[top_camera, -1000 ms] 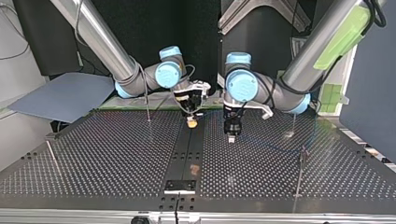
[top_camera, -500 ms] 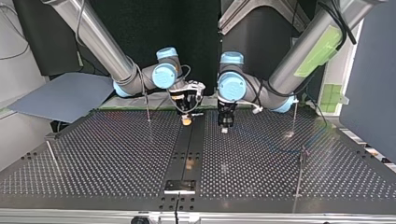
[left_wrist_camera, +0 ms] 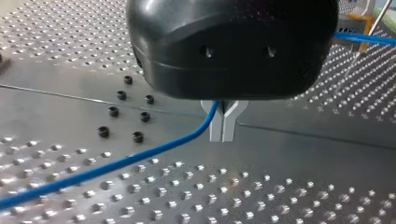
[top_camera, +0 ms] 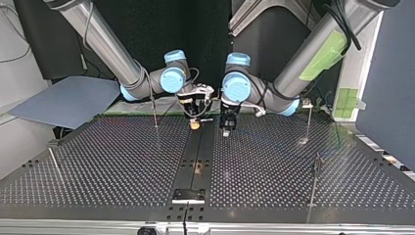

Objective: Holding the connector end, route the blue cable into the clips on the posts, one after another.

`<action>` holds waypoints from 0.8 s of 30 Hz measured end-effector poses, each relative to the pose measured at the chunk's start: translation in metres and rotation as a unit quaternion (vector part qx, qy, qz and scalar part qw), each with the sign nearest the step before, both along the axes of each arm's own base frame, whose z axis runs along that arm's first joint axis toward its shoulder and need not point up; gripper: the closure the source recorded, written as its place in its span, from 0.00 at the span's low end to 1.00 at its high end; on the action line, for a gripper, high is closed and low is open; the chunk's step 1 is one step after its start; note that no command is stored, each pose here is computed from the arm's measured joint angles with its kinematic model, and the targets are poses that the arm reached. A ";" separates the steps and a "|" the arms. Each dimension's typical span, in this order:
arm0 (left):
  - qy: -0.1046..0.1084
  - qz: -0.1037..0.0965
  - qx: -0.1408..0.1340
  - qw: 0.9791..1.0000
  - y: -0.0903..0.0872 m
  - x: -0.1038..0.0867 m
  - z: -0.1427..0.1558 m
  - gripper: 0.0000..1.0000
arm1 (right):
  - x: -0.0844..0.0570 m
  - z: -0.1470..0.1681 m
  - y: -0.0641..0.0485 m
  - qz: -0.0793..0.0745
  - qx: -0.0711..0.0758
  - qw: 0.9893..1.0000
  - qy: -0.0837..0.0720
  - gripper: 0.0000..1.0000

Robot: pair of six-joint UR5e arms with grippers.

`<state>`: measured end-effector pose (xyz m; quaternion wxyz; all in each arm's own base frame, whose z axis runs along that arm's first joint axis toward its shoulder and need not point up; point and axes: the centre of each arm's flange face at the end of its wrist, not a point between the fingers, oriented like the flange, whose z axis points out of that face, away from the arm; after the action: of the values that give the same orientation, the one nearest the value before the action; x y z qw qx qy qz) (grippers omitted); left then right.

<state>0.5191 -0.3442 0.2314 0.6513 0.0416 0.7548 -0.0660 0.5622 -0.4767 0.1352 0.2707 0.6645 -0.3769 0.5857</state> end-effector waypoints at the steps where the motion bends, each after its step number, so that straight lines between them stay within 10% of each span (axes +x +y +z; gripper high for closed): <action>1: 0.003 -0.001 0.001 1.000 -0.001 0.000 -0.003 1.00 | 0.000 -0.001 0.000 0.001 0.000 1.000 0.000 1.00; 24: 0.047 -0.018 0.013 0.999 -0.027 -0.007 -0.092 0.97 | -0.013 -0.043 0.001 -0.008 0.020 0.999 0.025 1.00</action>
<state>0.5119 -0.3710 0.1396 0.6129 0.0607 0.7847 -0.0697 0.5488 -0.4759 0.0921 0.2716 0.6811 -0.3867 0.5592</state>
